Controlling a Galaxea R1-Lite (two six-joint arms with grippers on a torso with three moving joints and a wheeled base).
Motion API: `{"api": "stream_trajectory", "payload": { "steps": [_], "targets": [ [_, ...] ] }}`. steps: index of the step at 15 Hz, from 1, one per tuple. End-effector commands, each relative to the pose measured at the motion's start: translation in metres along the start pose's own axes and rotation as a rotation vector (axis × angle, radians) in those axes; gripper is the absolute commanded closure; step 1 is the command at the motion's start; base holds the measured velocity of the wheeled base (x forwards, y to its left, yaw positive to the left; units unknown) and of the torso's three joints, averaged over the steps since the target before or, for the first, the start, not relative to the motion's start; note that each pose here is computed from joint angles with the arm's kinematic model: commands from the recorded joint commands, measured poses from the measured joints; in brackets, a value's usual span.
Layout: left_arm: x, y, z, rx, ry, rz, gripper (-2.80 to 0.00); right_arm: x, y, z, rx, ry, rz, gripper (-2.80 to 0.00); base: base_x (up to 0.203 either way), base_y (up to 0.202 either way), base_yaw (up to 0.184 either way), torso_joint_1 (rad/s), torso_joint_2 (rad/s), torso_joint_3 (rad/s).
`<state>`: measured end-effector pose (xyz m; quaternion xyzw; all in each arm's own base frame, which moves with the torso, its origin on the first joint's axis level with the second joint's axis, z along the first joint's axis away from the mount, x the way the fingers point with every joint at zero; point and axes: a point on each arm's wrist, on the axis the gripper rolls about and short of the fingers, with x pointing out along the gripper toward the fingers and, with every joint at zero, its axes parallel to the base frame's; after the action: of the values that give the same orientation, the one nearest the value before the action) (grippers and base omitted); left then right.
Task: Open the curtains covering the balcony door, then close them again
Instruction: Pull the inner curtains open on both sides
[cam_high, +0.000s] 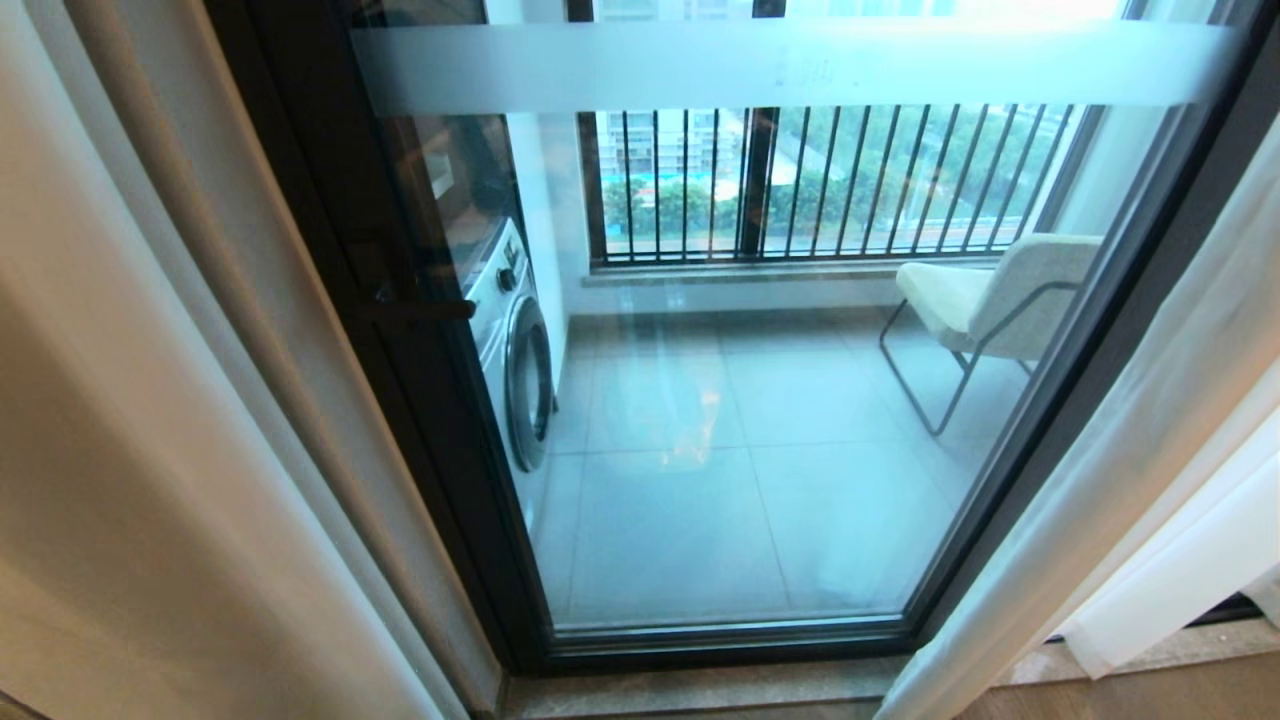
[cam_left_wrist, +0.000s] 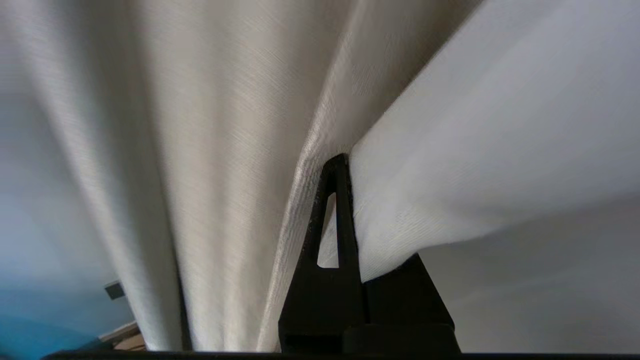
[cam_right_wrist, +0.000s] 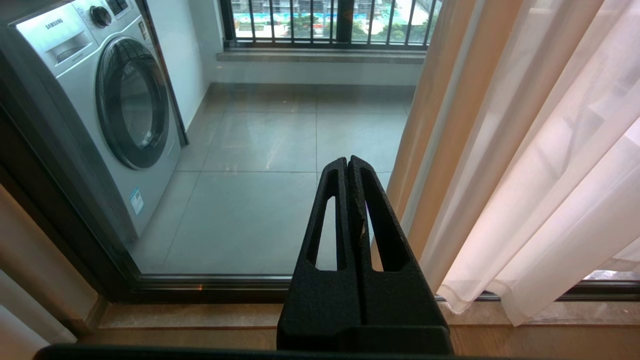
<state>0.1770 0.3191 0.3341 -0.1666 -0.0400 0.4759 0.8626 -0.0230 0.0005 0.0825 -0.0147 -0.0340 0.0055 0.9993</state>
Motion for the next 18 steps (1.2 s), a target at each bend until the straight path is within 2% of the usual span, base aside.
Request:
{"api": "stream_trajectory", "payload": {
  "steps": [1,6,11,13,15,18],
  "targets": [
    [0.026,0.028,0.004,-0.044,0.002,0.072,0.0,0.0,0.0,0.0,-0.001,-0.001,-0.001,0.0,0.0,0.0,0.0,0.0,0.0,0.0],
    [0.049,0.092,0.007,-0.127,-0.021,0.212,0.0,0.0,0.0,0.0,-0.001,-0.001,-0.001,0.0,0.0,0.0,0.0,0.0,0.0,0.0],
    [0.058,0.138,-0.005,-0.158,-0.009,0.337,0.0,0.0,0.0,0.0,-0.001,-0.001,-0.001,0.0,0.0,0.0,0.0,0.0,0.0,0.0],
    [0.058,0.14,-0.005,-0.164,-0.008,0.342,0.0,0.0,0.0,0.0,-0.001,-0.001,-0.001,0.0,0.0,0.0,0.0,0.0,0.0,0.0],
    [0.056,0.131,-0.002,-0.162,-0.015,0.325,0.0,0.0,0.0,0.0,-0.001,-0.001,-0.001,0.0,0.0,0.0,0.0,0.0,0.0,0.0],
    [0.047,0.099,0.009,-0.144,-0.039,0.26,0.0,0.0,0.0,0.0,-0.001,-0.001,-0.001,0.0,0.0,0.0,0.0,0.0,0.0,0.0]
  ]
}}
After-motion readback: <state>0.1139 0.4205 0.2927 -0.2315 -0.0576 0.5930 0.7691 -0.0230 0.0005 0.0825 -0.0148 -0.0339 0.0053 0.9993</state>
